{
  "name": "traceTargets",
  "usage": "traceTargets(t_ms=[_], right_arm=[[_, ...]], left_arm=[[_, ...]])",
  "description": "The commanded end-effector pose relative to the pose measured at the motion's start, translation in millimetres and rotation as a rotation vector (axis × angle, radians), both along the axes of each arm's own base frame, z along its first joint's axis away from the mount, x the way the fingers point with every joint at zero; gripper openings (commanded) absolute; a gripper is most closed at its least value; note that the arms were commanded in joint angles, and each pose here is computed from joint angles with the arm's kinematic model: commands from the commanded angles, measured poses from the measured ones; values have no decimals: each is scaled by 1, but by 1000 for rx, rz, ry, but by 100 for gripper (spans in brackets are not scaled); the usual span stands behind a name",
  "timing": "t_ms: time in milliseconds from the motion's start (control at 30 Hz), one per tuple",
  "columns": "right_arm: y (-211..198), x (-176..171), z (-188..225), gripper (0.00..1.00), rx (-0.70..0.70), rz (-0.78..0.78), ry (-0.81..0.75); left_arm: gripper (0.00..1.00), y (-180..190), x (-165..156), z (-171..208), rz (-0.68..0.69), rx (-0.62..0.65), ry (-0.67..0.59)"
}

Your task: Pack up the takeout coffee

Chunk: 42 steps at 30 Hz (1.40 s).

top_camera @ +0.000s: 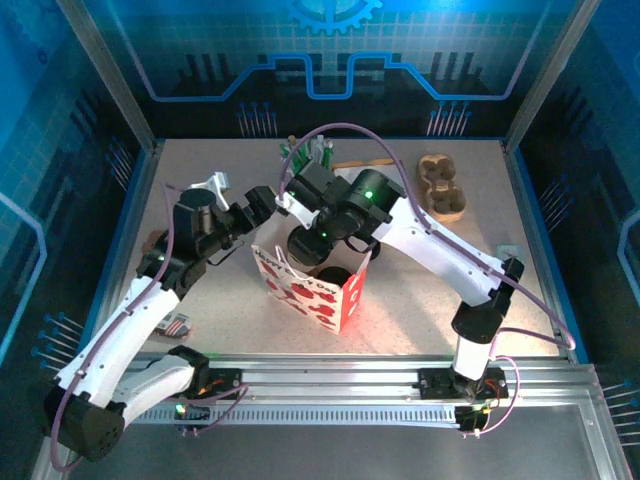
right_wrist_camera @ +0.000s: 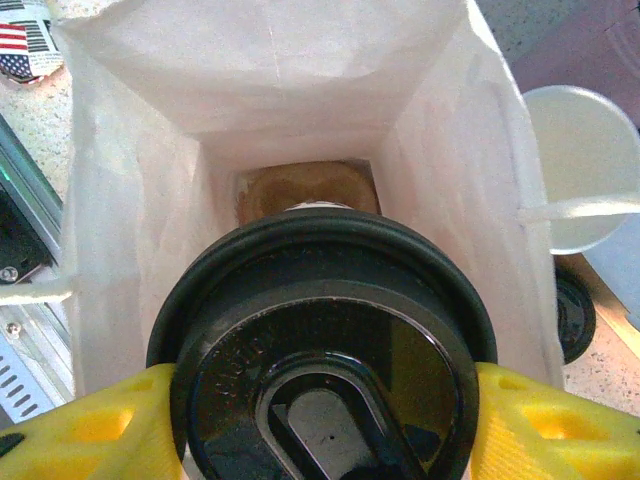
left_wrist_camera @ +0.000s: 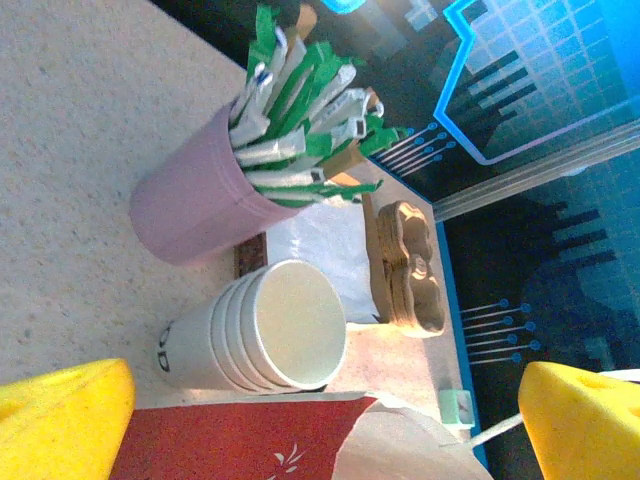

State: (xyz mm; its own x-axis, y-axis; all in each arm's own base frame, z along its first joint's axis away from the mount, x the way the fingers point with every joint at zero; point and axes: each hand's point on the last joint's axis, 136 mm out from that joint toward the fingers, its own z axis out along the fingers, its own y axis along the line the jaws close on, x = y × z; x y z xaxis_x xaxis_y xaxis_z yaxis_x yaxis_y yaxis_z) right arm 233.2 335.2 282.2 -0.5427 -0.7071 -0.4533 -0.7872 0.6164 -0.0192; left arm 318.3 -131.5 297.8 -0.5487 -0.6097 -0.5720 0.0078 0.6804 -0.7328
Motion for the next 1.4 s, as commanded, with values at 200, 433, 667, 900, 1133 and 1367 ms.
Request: traceTargets(t_ms=[200,433,667,900,1133,1367], right_arm=[[7,3,-9,48,-27,23,31],[12,7,-17,48,-49,31,42],[13,9,-29,48,-104,39,45],[14,10,-39,48,-139,41,50],[15,11,-47,48,-171,40,61],[13,13,-55,49,-198,30,68]], left_arm=[[99,59,-22,60,110,202,-120],[99,101,-42,69,239,397,-169],[99,114,-48,56,303,435,-194],[99,116,-46,46,306,455,-179],[99,119,-50,44,319,467,-192],[99,118,-49,43,315,469,-192]])
